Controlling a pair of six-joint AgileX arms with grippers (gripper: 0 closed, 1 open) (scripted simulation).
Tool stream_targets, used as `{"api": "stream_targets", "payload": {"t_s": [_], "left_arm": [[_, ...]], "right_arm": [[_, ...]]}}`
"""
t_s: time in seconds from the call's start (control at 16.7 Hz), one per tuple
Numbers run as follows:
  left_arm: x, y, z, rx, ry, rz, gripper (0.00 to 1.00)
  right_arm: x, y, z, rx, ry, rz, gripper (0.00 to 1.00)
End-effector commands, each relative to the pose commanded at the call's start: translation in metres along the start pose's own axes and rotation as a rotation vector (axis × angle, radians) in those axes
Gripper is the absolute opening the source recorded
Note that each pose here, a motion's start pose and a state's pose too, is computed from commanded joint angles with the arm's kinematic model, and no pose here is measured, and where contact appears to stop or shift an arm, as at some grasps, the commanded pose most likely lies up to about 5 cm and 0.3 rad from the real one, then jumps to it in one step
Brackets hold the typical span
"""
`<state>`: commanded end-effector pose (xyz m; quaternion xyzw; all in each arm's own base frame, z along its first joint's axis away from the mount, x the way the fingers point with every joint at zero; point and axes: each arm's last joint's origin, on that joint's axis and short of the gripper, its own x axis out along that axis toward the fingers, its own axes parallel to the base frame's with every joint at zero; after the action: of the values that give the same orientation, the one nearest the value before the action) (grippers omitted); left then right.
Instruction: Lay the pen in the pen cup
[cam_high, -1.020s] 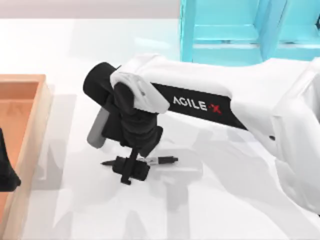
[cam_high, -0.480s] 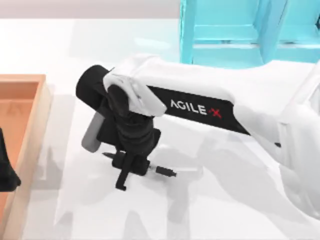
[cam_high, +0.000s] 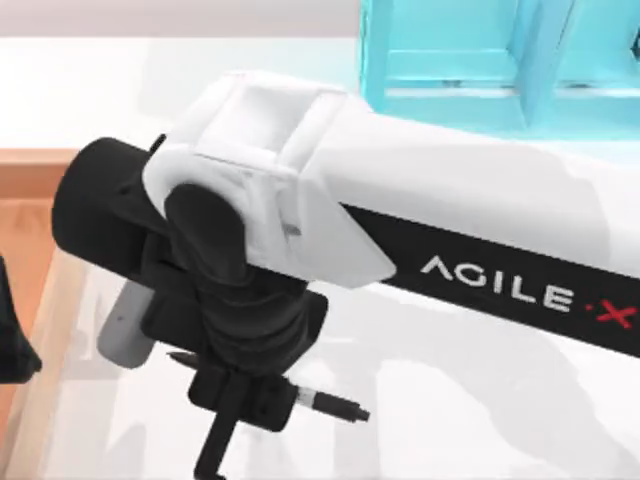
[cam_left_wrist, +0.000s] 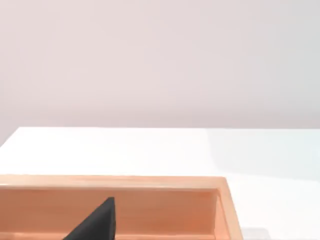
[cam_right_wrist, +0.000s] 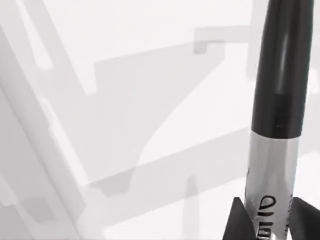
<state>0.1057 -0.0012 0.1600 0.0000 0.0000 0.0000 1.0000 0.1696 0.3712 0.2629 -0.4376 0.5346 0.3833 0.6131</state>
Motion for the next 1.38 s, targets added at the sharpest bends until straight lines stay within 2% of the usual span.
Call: {"api": "stream_targets", "payload": {"t_s": [0.36,0.48,0.72,1.02,1.2,1.38], "left_arm": [[0.0,0.0,0.0,0.0,0.0,0.0,1.0],[0.0,0.0,0.0,0.0,0.0,0.0,1.0],[0.0,0.0,0.0,0.0,0.0,0.0,1.0],[0.0,0.0,0.0,0.0,0.0,0.0,1.0],[0.0,0.0,0.0,0.0,0.0,0.0,1.0],[0.0,0.0,0.0,0.0,0.0,0.0,1.0]], "right_arm": [[-0.005,0.004,-0.003,0.003,-0.001,0.0,0.0],[-0.005,-0.001,-0.002,0.021,-0.026,0.026,0.0],[0.007,-0.038,-0.001,0.136,-0.169,0.171,0.0],[0.051,-0.125,-0.011,0.347,-0.496,0.419,0.0],[0.086,-0.187,-0.042,0.446,-0.737,0.532,0.0],[0.113,-0.24,-0.094,0.478,-0.996,0.575,0.0]]}}
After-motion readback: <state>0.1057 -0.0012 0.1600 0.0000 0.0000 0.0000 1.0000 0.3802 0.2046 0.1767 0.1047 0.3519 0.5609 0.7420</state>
